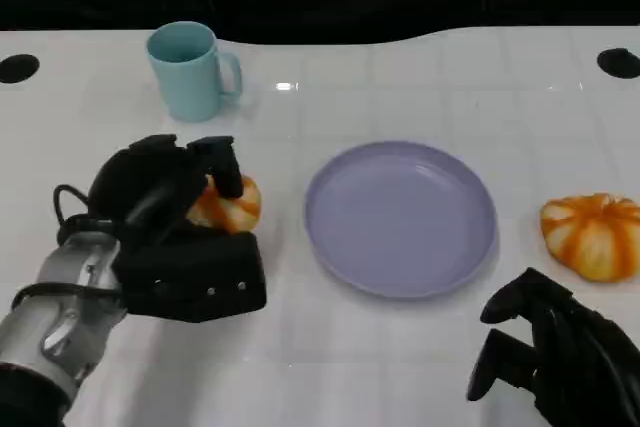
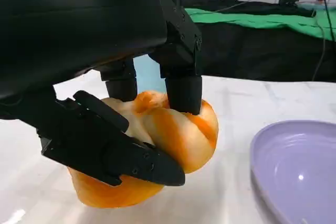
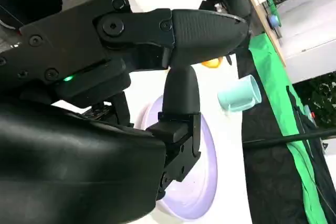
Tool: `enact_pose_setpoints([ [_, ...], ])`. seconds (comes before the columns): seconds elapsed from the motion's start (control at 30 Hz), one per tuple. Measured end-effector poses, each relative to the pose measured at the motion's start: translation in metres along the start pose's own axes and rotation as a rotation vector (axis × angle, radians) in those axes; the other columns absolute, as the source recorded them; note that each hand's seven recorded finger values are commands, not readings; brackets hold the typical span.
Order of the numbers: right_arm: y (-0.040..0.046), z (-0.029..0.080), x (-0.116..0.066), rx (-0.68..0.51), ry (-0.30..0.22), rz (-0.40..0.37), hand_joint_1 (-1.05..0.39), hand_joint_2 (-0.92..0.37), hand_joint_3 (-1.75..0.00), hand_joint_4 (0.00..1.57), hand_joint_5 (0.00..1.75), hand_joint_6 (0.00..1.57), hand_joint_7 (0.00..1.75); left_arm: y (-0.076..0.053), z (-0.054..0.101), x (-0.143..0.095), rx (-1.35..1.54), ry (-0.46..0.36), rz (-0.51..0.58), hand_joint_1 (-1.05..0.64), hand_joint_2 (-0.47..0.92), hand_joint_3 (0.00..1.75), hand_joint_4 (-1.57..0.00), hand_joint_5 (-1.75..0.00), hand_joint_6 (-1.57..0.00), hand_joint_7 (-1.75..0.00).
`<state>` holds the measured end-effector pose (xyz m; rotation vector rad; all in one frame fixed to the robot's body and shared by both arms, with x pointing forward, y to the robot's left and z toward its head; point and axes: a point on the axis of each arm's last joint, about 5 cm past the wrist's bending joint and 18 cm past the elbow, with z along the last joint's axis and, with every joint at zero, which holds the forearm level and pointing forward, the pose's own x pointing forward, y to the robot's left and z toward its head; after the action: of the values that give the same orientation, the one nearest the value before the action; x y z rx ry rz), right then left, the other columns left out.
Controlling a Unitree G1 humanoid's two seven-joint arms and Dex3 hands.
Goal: Grasp the bread from the table and place it into the plate.
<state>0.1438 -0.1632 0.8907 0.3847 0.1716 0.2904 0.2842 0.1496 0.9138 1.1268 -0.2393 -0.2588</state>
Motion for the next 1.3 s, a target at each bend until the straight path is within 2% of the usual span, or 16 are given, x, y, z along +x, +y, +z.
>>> enact_pose_setpoints([
  [0.1, 0.0, 0.0, 0.0, 0.0, 0.0, 0.0, -0.53, -0.92, -0.48, 0.63, 1.75, 0.4, 1.69, 0.002, 0.006, 0.004, -0.008, -0.016, 0.012, -0.28, 0.89, 0.31, -0.8, -1.75, -0.58, -1.75],
  [0.47, 0.0, 0.0, 0.0, 0.0, 0.0, 0.0, -0.53, -0.92, -0.48, 0.63, 1.75, 0.4, 1.68, 0.002, 0.007, 0.005, -0.009, -0.013, 0.01, -0.28, 0.9, 0.29, -0.8, -1.75, -0.58, -1.75],
  [0.53, -0.0004, 0.0, 0.0, 0.0, 0.0, -0.002, -0.53, -0.92, -0.46, 0.63, 1.75, 0.4, 1.69, 0.002, 0.009, 0.007, -0.01, -0.021, 0.007, -0.16, 0.86, 0.29, -0.78, -1.75, -0.57, -1.67],
  [0.57, -0.0006, 0.0, -0.001, 0.001, 0.001, -0.004, -0.53, -0.92, -0.46, 0.62, 1.75, 0.4, 1.69, 0.002, 0.013, 0.011, -0.013, -0.039, 0.006, -0.14, 0.85, 0.31, -0.81, -1.75, -0.58, -1.71],
  [0.63, -0.0005, 0.0, 0.0, 0.004, 0.002, -0.001, -0.52, -0.92, -0.47, 0.62, 1.75, 0.39, 1.69, 0.001, 0.031, 0.027, -0.008, -0.116, 0.019, -0.15, 0.85, 0.32, -0.83, -1.75, -0.59, -1.74],
  [0.73, 0.0002, 0.0, 0.0, 0.008, 0.001, 0.007, -0.52, -0.92, -0.47, 0.61, 1.75, 0.39, 1.69, 0.008, 0.061, 0.048, -0.001, -0.246, 0.077, -0.15, 0.85, 0.33, -0.84, -1.75, -0.6, -1.75],
  [0.83, -0.0011, -0.002, -0.003, 0.01, 0.007, -0.003, -0.52, -0.92, -0.48, 0.62, 1.75, 0.38, 1.7, 0.011, 0.076, 0.057, -0.007, -0.306, 0.101, -0.21, 0.85, 0.34, -0.84, -1.75, -0.59, -1.75],
  [0.97, -0.0005, -0.002, -0.002, 0.012, 0.008, 0.001, -0.52, -0.92, -0.48, 0.62, 1.75, 0.39, 1.7, 0.005, 0.08, 0.059, -0.01, -0.31, 0.075, -0.2, 0.84, 0.36, -0.84, -1.75, -0.6, -1.75],
  [1.0, -0.0003, -0.002, -0.002, 0.013, 0.007, 0.001, -0.52, -0.92, -0.48, 0.62, 1.75, 0.39, 1.7, 0.003, 0.08, 0.059, -0.01, -0.308, 0.07, -0.2, 0.76, 0.56, -0.85, -1.75, -0.61, -1.75],
  [1.07, 0.0, -0.002, -0.002, 0.015, 0.007, 0.001, -0.52, -0.92, -0.47, 0.62, 1.75, 0.39, 1.7, 0.001, 0.079, 0.059, -0.013, -0.307, 0.058, -0.19, 0.67, 0.76, -0.86, -1.75, -0.62, -1.75],
  [1.17, 0.0005, -0.002, -0.002, 0.017, 0.006, 0.002, -0.52, -0.92, -0.48, 0.62, 1.75, 0.39, 1.7, 0.0, 0.081, 0.06, -0.02, -0.324, 0.05, -0.22, 0.64, 0.8, -0.86, -1.75, -0.62, -1.75],
  [1.3, 0.001, -0.002, -0.002, 0.019, 0.005, 0.002, -0.51, -0.92, -0.49, 0.62, 1.75, 0.39, 1.7, 0.0, 0.089, 0.063, -0.022, -0.351, 0.04, -0.23, 0.64, 0.78, -0.87, -1.75, -0.62, -1.75],
])
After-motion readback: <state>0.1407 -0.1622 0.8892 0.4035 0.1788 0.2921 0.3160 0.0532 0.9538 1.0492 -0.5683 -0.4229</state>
